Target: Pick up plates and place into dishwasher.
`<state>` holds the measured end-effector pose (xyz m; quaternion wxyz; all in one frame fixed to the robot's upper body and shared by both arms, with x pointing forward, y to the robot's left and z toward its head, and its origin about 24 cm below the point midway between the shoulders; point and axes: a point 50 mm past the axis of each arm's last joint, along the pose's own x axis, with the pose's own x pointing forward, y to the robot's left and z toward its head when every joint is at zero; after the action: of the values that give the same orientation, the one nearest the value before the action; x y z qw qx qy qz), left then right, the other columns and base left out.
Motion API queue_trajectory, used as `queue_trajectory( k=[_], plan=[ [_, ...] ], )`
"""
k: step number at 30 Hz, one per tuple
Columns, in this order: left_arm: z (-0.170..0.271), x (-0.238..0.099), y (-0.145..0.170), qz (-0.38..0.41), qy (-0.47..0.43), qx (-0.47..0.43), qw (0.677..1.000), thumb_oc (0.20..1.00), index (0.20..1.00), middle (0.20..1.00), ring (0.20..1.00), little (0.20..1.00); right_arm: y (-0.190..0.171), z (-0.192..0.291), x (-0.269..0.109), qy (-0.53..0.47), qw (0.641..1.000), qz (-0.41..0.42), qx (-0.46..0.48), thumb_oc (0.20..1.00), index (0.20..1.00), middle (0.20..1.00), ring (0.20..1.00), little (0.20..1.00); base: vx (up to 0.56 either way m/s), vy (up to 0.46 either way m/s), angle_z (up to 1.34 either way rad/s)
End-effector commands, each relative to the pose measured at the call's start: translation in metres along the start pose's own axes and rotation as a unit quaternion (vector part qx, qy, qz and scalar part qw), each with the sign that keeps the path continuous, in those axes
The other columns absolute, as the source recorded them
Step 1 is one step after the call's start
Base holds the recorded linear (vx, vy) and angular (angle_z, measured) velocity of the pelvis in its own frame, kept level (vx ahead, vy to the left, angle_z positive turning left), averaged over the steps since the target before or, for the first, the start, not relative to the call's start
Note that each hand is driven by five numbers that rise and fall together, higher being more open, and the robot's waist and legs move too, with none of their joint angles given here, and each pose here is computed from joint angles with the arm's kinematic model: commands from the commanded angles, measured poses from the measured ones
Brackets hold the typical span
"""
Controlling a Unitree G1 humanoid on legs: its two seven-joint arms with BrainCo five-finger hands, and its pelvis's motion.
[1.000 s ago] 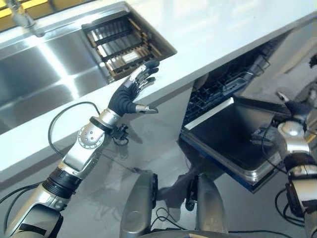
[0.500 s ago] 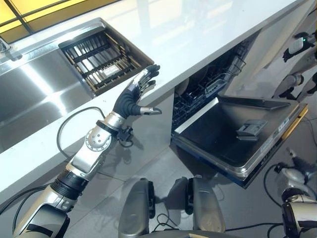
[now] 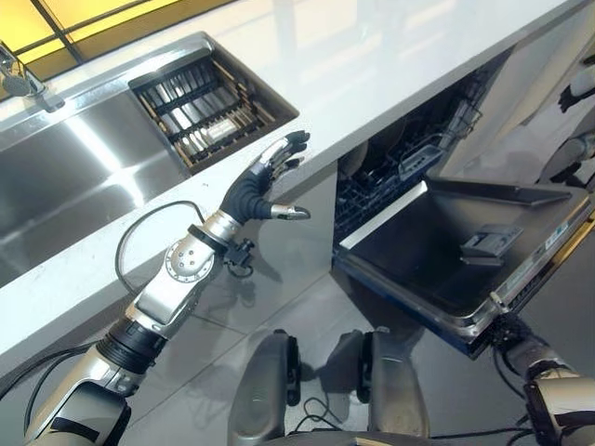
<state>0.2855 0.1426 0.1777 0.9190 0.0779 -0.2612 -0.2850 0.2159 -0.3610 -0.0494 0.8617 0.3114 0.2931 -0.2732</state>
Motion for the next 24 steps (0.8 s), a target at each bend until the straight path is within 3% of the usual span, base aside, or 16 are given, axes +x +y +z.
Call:
queue_trajectory(
  k=[1, 4, 11, 17, 24],
  plan=[
    [0.02, -0.001, -0.003, -0.023, -0.063, -0.02, 0.998, 1.0, 1.0, 1.0, 1.0, 1.0, 0.172, 0.021, -0.006, -0.059, 0.88, 0.466, 0.073, 1.0, 1.0, 1.0, 1.0, 1.0, -0.01, -0.028, -0.23],
    [0.017, -0.008, 0.001, -0.025, -0.061, -0.017, 0.998, 1.0, 1.0, 1.0, 1.0, 1.0, 0.209, 0.03, -0.025, -0.08, 0.816, 0.57, 0.054, 1.0, 1.0, 1.0, 1.0, 1.0, 0.0, -0.036, -0.29],
    [0.019, -0.009, 0.002, -0.06, -0.059, -0.014, 0.996, 1.0, 1.0, 1.0, 1.0, 1.0, 0.267, 0.062, -0.062, -0.133, 0.744, 0.653, 0.057, 1.0, 1.0, 1.0, 1.0, 1.0, 0.02, -0.065, -0.17],
    [0.026, -0.002, 0.0, -0.083, -0.088, -0.016, 0.993, 1.0, 1.0, 1.0, 1.0, 1.0, 0.281, 0.076, -0.071, -0.15, 0.732, 0.659, 0.084, 1.0, 1.0, 1.0, 1.0, 1.0, 0.03, -0.035, -0.19],
    [0.031, 0.0, -0.008, -0.136, -0.118, -0.04, 0.983, 1.0, 1.0, 1.0, 1.0, 1.0, 0.257, 0.07, -0.05, -0.148, 0.788, 0.592, 0.084, 1.0, 1.0, 1.0, 1.0, 1.0, 0.02, -0.007, 0.44]
  ],
)
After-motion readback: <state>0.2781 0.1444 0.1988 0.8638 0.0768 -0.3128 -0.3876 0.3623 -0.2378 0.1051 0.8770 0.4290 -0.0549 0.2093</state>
